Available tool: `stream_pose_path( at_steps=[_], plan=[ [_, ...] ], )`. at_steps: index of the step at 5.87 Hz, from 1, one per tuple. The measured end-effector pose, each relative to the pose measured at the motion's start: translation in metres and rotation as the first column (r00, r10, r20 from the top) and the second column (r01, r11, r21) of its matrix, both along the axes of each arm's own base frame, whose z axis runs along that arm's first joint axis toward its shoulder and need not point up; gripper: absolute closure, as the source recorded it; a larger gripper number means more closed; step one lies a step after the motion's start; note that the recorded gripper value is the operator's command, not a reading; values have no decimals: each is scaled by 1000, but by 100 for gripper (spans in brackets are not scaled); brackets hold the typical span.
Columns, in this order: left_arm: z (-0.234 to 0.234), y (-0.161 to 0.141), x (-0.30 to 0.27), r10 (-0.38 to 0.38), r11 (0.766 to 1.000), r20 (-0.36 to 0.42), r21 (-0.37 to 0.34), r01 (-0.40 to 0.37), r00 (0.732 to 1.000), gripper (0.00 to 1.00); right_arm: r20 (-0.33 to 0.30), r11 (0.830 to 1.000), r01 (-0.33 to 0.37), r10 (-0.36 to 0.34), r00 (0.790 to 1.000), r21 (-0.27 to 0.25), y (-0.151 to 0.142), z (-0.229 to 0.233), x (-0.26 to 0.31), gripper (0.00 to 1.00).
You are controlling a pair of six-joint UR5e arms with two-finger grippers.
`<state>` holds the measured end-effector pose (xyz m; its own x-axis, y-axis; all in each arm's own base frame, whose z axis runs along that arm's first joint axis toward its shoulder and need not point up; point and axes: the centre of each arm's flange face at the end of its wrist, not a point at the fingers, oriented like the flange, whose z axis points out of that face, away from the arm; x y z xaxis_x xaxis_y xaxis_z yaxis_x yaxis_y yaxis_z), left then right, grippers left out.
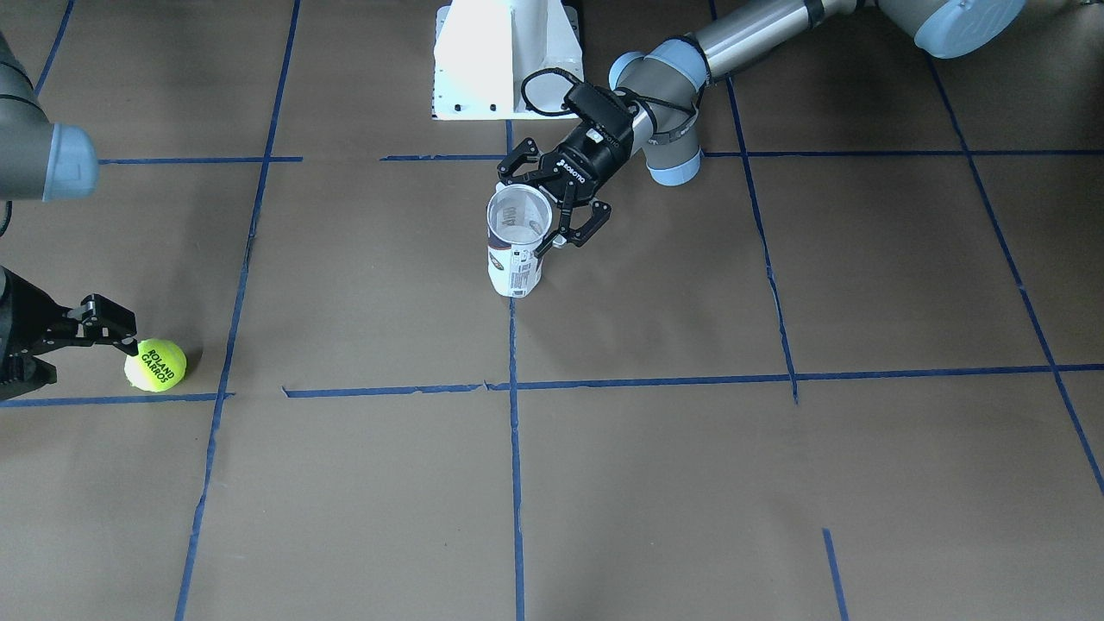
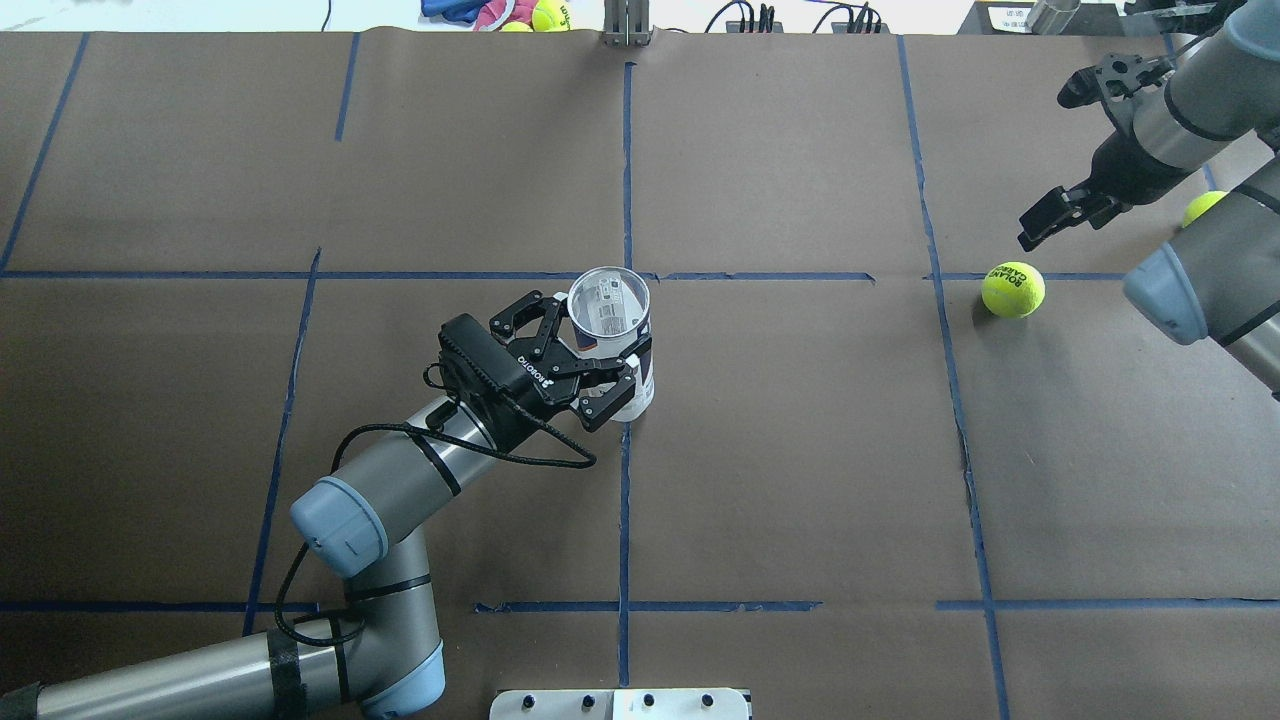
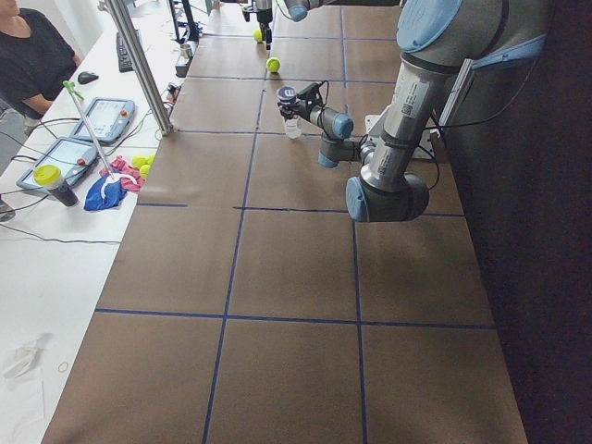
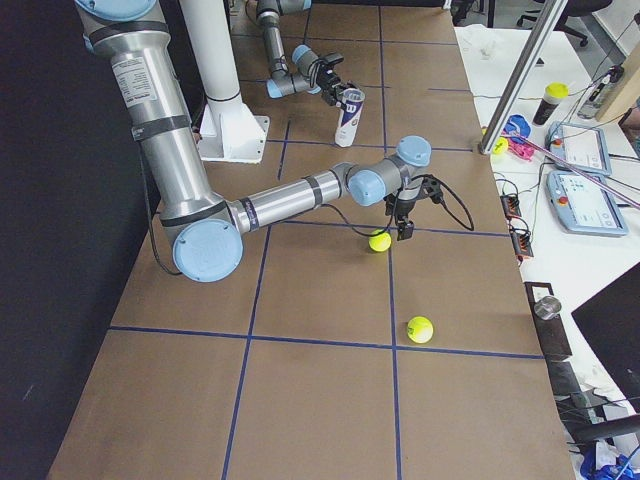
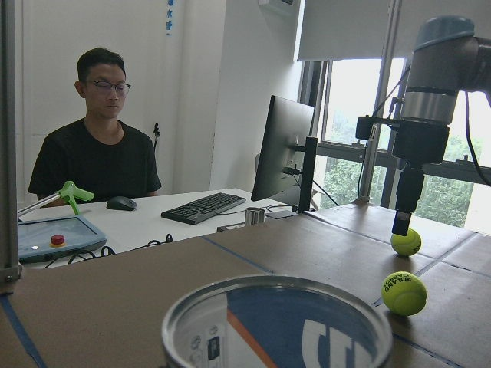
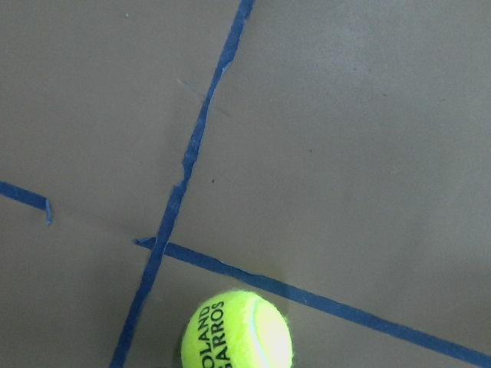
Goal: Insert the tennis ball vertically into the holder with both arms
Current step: 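Lower the right gripper onto the nearer tennis ball and grasp it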
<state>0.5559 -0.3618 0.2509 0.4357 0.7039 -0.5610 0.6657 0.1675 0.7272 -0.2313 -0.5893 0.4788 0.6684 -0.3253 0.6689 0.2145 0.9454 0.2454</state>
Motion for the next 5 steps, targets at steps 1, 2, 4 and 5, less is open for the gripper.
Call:
stream_pose_path(
  at_steps=[1, 2, 4, 5],
  plan=[
    [0, 0, 0, -5, 1000, 7, 8, 5, 1000, 15, -8, 1000, 13, -13, 1000, 1, 2, 6, -10, 1],
    [0, 1, 1, -6, 1000, 8, 11, 6, 1000, 14, -14, 1000, 27, -27, 1000, 0, 5, 10, -20, 1],
    [-1, 1, 0, -7, 1000, 3, 13, 7, 1000, 14, -38, 998, 64, -64, 997, -11, 15, 24, -45, 1],
    [-1, 1, -1, -7, 1000, 1, 13, 7, 1000, 14, -63, 997, 75, -75, 995, -4, 18, 32, -58, 3]
  ],
)
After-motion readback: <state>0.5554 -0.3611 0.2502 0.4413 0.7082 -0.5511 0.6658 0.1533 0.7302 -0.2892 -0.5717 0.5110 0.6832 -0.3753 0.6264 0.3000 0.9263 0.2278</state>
